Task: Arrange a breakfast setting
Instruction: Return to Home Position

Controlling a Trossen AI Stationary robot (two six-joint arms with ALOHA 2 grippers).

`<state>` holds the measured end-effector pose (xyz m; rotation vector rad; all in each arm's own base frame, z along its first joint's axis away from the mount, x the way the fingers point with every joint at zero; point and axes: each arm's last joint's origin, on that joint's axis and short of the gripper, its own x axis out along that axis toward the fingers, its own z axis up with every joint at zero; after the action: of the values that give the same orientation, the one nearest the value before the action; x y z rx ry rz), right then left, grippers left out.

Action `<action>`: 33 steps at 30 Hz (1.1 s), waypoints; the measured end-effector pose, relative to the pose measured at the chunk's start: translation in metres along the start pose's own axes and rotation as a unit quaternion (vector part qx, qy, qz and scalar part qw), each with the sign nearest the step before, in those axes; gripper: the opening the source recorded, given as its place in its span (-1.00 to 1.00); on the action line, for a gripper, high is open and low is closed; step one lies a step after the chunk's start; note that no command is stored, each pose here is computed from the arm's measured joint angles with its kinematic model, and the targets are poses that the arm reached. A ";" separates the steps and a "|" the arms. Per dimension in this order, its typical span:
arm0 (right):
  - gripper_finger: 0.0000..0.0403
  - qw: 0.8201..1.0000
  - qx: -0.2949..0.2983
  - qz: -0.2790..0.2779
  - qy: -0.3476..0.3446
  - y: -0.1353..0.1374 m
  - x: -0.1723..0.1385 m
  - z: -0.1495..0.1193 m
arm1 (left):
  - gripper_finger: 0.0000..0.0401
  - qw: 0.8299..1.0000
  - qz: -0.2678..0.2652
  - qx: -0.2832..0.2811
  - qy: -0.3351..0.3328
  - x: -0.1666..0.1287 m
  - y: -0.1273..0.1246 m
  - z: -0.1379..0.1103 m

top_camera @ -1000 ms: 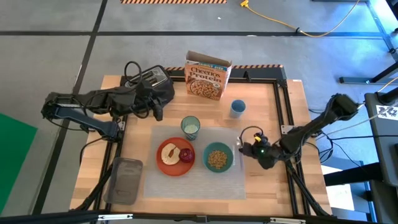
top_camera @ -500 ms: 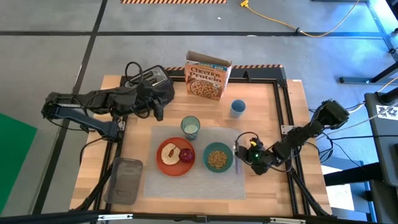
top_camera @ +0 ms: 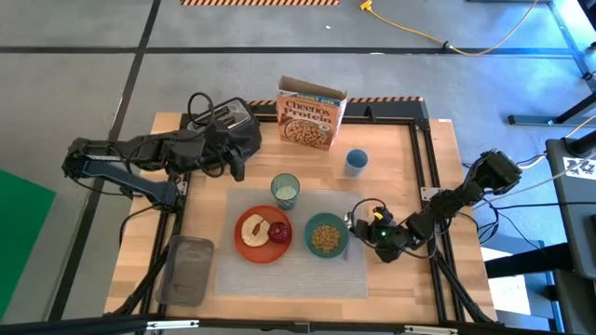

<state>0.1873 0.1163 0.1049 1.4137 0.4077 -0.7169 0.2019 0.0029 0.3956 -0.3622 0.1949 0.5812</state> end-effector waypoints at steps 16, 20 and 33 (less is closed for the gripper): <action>-0.51 0.998 -0.035 -0.046 -0.004 0.010 -0.020 0.010 | -0.14 0.999 -0.023 0.031 0.017 0.000 -0.001 -0.002; -0.51 0.998 -0.058 -0.014 -0.010 0.028 -0.041 0.020 | -0.14 0.998 -0.030 0.041 0.022 0.001 0.001 -0.001; -0.57 0.908 -0.385 0.130 -0.100 0.116 -0.118 0.074 | -0.18 0.984 -0.150 0.088 -0.043 0.033 -0.013 0.016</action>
<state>0.1671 0.0684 0.2781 0.6174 0.2821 -0.3990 0.2377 0.0159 0.4043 -0.1882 0.1044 0.2792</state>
